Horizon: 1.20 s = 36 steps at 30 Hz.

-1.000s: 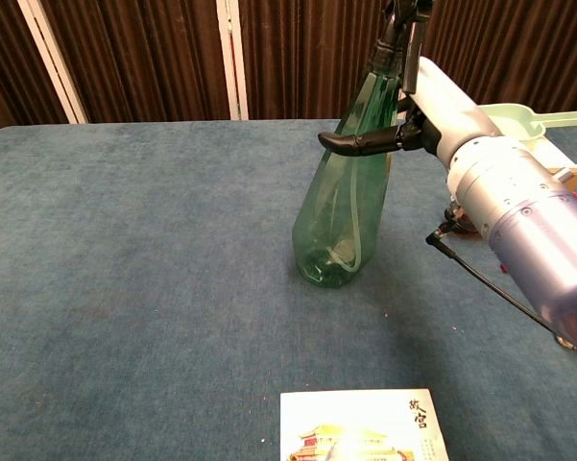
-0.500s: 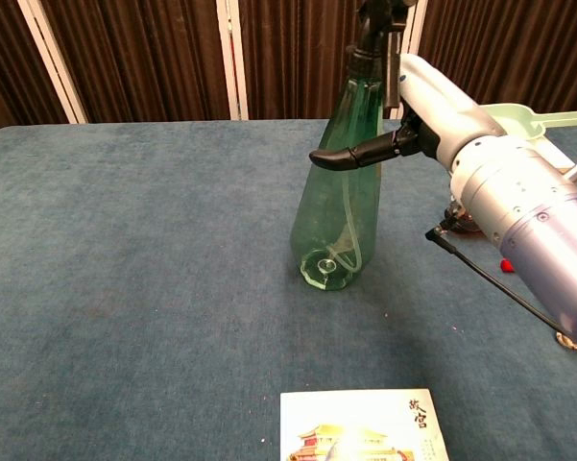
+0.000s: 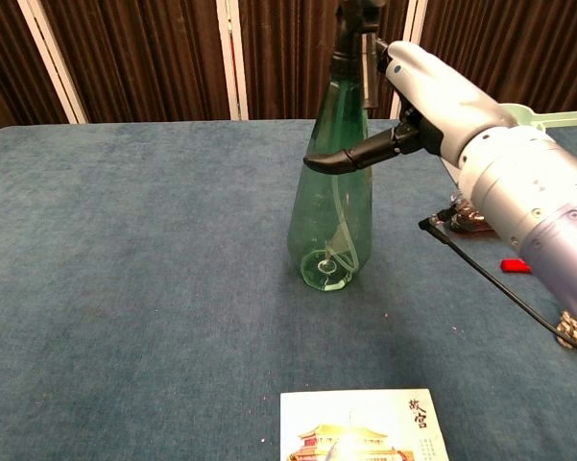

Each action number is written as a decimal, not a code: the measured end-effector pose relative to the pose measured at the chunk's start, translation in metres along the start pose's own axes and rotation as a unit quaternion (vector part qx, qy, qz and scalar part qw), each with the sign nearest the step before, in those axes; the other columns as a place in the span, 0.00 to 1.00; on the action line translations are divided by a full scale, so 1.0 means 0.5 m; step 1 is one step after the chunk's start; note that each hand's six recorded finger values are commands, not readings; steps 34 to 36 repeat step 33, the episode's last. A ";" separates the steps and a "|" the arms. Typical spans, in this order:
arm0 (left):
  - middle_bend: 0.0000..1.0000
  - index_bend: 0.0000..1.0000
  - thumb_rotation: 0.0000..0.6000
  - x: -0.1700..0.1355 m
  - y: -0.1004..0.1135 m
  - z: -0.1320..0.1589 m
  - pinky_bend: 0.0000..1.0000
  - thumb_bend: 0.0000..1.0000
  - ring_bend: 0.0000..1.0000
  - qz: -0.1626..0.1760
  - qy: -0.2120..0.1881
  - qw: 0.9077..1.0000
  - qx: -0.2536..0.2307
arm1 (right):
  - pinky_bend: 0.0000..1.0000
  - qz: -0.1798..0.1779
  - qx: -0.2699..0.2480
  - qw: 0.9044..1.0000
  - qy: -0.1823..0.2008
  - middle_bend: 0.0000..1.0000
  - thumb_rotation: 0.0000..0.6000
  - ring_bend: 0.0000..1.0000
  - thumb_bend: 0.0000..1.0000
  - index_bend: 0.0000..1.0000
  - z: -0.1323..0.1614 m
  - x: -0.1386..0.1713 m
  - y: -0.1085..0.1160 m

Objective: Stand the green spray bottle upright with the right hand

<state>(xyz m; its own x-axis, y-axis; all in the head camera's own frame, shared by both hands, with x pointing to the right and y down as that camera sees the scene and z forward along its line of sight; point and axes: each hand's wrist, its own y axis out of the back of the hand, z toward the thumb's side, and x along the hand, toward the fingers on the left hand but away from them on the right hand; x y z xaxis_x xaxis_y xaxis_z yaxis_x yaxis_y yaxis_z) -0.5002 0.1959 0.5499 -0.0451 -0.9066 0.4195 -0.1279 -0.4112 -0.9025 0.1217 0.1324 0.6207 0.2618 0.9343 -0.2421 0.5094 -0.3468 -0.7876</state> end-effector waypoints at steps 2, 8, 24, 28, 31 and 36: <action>0.00 0.00 1.00 -0.002 0.001 0.001 0.00 0.02 0.00 0.002 -0.001 1.000 0.001 | 0.08 0.005 0.018 1.000 -0.002 0.00 1.00 0.00 0.09 0.00 -0.013 0.004 0.005; 0.00 0.00 1.00 -0.007 -0.003 0.007 0.00 0.02 0.00 0.002 -0.005 1.000 0.011 | 0.08 0.022 0.059 0.998 -0.027 0.00 1.00 0.00 0.09 0.00 -0.098 0.024 0.032; 0.00 0.00 1.00 -0.010 -0.018 0.030 0.00 0.02 0.00 0.003 -0.016 0.999 0.032 | 0.03 0.014 0.190 0.975 -0.118 0.00 1.00 0.00 0.13 0.00 -0.367 0.155 0.202; 0.00 0.00 1.00 -0.014 -0.020 0.037 0.00 0.02 0.00 0.004 -0.024 0.999 0.033 | 0.03 0.003 0.221 0.962 -0.161 0.00 1.00 0.00 0.13 0.00 -0.413 0.229 0.260; 0.00 0.00 1.00 -0.015 -0.025 0.038 0.00 0.02 0.00 0.001 -0.028 0.999 0.034 | 0.02 -0.002 0.234 0.952 -0.199 0.00 1.00 0.00 0.14 0.00 -0.437 0.294 0.295; 0.00 0.00 1.00 -0.014 -0.025 0.040 0.00 0.02 0.00 0.002 -0.029 0.999 0.035 | 0.01 0.001 0.236 0.947 -0.220 0.00 1.00 0.00 0.14 0.00 -0.447 0.333 0.308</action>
